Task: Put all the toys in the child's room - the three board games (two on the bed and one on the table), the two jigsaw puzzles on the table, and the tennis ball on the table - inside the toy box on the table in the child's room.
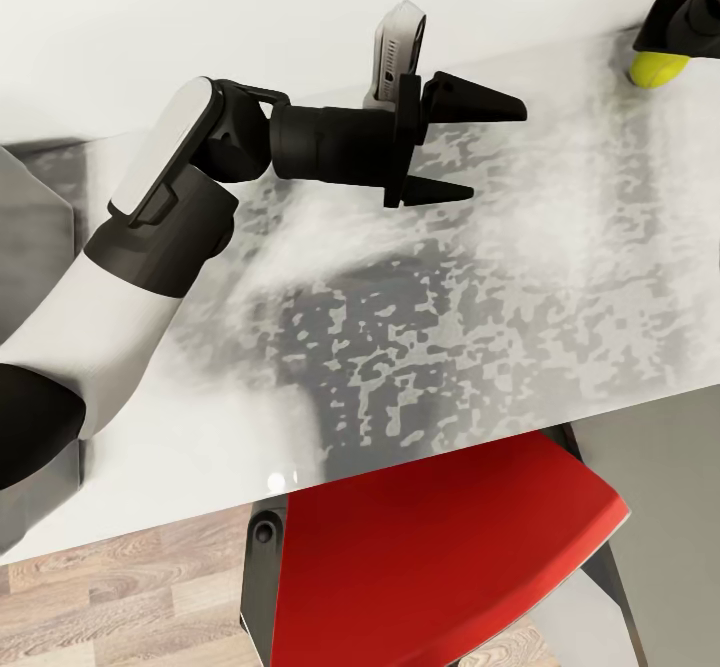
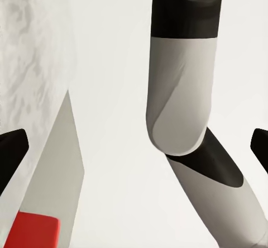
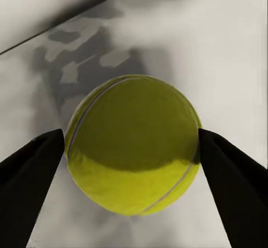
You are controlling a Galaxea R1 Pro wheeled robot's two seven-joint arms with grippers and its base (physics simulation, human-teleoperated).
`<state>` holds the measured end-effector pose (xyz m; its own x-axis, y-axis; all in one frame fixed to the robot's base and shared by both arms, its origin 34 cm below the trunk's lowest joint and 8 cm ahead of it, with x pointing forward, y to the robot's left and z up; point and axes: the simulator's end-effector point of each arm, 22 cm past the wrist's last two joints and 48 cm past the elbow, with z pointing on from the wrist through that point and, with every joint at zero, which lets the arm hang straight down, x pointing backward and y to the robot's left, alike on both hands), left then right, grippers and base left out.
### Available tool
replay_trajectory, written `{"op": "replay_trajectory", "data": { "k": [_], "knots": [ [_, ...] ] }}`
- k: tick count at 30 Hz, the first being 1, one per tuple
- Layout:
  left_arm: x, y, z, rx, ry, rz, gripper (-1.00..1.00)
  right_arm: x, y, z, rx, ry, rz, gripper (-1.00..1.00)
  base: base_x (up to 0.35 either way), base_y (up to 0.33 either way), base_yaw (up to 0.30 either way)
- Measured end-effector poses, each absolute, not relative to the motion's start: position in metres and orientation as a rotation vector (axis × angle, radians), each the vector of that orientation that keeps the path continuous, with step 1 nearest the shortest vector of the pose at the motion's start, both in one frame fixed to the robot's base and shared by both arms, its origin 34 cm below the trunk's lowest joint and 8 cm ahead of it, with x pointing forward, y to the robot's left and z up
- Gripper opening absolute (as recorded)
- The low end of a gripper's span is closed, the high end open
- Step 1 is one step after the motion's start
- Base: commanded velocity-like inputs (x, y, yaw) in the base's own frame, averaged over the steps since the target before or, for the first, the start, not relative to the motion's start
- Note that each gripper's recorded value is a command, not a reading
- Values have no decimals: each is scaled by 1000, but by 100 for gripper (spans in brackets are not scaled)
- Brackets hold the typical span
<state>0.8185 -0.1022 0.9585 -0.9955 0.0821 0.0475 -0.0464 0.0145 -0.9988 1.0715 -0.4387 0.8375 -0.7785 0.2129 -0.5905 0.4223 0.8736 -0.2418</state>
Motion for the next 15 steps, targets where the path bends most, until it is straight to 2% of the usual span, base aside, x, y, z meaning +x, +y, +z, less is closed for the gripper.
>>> {"op": "replay_trajectory", "data": {
  "k": [15],
  "knots": [
    [819,-101,957,-36,-2174,2139,100,1072,-440,839,463,2468,-485,-100,0,0,0]
  ]
}}
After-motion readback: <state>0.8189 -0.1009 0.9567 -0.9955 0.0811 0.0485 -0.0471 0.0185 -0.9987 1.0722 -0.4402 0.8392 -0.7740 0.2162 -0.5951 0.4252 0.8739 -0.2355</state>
